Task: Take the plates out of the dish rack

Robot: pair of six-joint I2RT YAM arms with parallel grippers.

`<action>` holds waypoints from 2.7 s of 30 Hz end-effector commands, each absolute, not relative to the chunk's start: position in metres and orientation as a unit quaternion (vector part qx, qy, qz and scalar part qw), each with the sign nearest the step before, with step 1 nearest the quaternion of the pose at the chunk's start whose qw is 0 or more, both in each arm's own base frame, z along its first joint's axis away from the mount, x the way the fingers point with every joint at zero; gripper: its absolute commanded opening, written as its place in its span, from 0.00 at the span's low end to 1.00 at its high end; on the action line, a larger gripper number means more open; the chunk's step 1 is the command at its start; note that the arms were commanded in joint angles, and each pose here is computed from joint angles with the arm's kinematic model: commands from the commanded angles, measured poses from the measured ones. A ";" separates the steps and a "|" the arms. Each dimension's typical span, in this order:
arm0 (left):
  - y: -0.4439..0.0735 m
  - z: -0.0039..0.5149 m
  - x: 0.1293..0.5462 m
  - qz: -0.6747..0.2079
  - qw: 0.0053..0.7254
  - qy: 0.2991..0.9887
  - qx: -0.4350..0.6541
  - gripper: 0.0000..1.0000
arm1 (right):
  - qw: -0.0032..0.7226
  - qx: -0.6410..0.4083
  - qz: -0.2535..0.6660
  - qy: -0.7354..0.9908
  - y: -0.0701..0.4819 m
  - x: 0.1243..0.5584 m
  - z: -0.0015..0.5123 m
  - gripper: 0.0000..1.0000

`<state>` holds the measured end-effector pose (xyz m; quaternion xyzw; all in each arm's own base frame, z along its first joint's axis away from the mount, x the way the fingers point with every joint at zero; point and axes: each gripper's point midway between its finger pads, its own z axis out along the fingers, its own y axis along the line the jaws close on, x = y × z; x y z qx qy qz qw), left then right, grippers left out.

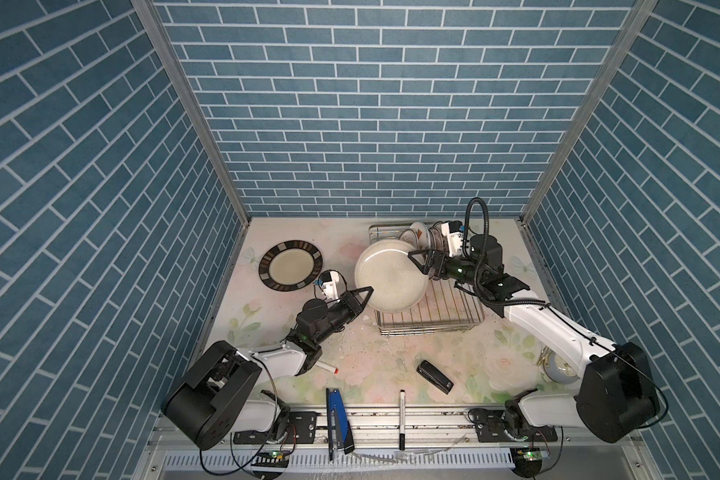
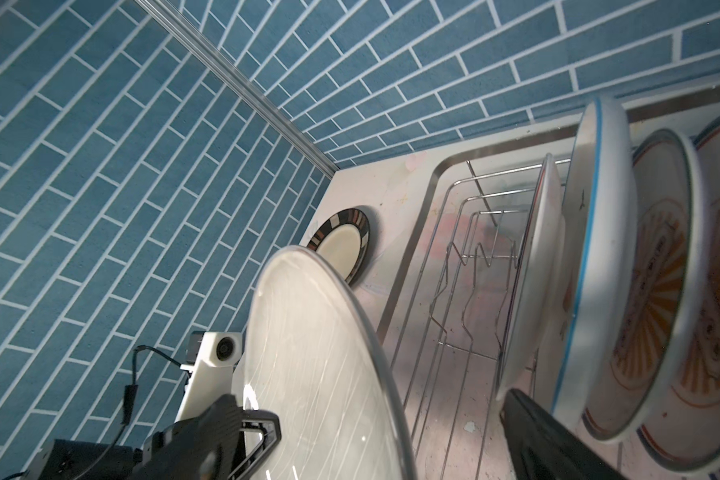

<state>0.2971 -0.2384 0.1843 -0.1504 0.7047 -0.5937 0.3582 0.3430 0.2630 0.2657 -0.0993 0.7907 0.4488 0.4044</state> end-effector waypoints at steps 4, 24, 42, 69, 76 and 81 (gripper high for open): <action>-0.209 0.238 0.298 -0.622 0.421 0.644 -0.144 0.00 | 0.442 -0.138 0.449 0.764 0.264 0.333 0.283 0.99; -0.086 0.234 0.328 -0.528 0.477 0.645 -0.279 0.00 | 0.454 -0.253 0.387 0.762 0.359 0.337 0.281 0.99; -0.007 0.200 0.367 -0.465 0.499 0.627 -0.376 0.00 | 0.396 -0.294 0.393 0.776 0.446 0.371 0.250 0.99; 0.043 0.131 0.427 -0.386 0.471 0.636 -0.474 0.00 | 0.315 -0.317 0.411 0.795 0.521 0.393 0.170 0.98; 0.046 0.122 0.430 -0.355 0.468 0.651 -0.480 0.00 | 0.308 -0.325 0.407 0.796 0.533 0.390 0.157 0.98; 0.049 0.118 0.432 -0.348 0.459 0.656 -0.488 0.00 | 0.299 -0.324 0.409 0.799 0.538 0.391 0.151 0.98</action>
